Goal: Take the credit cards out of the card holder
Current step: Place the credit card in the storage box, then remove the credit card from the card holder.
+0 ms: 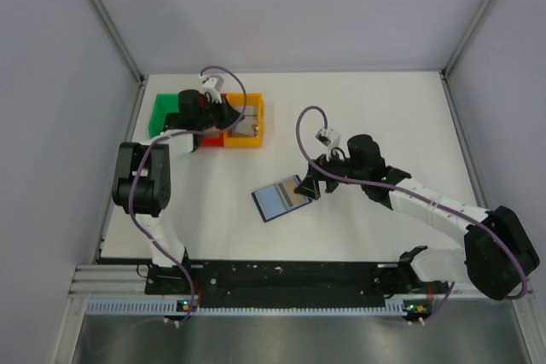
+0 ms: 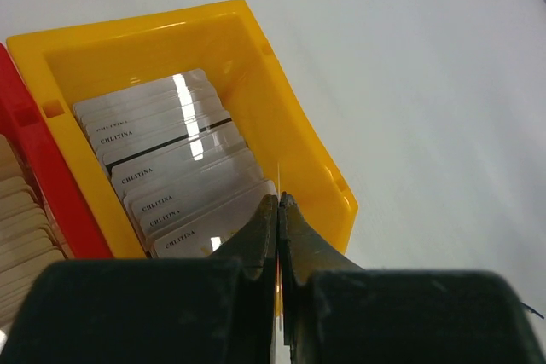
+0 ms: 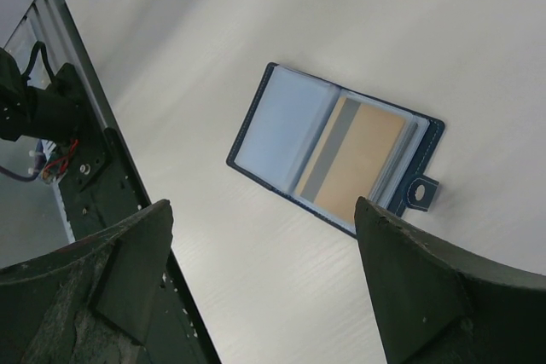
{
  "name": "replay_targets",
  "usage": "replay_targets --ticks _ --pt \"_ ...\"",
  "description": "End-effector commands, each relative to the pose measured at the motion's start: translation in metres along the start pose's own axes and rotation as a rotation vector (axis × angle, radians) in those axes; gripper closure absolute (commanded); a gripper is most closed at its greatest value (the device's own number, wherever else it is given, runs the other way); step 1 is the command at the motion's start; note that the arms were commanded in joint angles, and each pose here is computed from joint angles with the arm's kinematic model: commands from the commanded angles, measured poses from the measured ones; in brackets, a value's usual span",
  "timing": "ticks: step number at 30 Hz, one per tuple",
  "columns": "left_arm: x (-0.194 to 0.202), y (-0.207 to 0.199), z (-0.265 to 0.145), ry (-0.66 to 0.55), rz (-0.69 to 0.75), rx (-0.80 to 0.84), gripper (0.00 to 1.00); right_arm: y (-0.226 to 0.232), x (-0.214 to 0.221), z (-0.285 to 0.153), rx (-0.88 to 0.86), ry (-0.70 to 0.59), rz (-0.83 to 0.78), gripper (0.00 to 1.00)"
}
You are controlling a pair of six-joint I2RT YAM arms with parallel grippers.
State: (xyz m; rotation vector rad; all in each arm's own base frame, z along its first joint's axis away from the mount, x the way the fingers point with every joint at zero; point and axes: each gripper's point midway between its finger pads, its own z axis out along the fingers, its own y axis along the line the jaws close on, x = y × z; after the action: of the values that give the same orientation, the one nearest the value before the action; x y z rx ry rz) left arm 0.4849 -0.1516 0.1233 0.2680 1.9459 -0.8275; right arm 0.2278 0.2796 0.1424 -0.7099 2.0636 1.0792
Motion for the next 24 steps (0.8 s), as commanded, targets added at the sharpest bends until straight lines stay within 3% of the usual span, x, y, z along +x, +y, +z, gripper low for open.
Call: replay_targets --ticks 1,5,9,13,20,24 --pt "-0.016 -0.010 0.001 -0.012 -0.004 0.020 1.00 0.004 -0.006 0.000 -0.010 -0.026 -0.043 0.14" --pt "-0.013 -0.008 -0.004 -0.005 -0.015 -0.016 1.00 0.004 -0.005 0.000 -0.010 -0.025 -0.043 0.14" --pt "-0.019 -0.005 -0.007 0.000 0.004 -0.052 0.65 -0.001 -0.003 -0.004 0.025 -0.019 -0.046 0.14" --pt "-0.047 -0.013 -0.017 -0.039 0.046 -0.073 0.48 -0.006 -0.004 -0.010 0.073 -0.023 -0.058 0.14" --pt "-0.088 -0.045 -0.045 -0.098 0.137 -0.163 0.37 -0.012 -0.003 -0.016 0.126 -0.013 -0.039 0.14" --pt "-0.092 -0.061 -0.073 -0.133 0.114 -0.248 0.34 -0.013 -0.004 -0.018 0.145 -0.021 -0.026 0.14"
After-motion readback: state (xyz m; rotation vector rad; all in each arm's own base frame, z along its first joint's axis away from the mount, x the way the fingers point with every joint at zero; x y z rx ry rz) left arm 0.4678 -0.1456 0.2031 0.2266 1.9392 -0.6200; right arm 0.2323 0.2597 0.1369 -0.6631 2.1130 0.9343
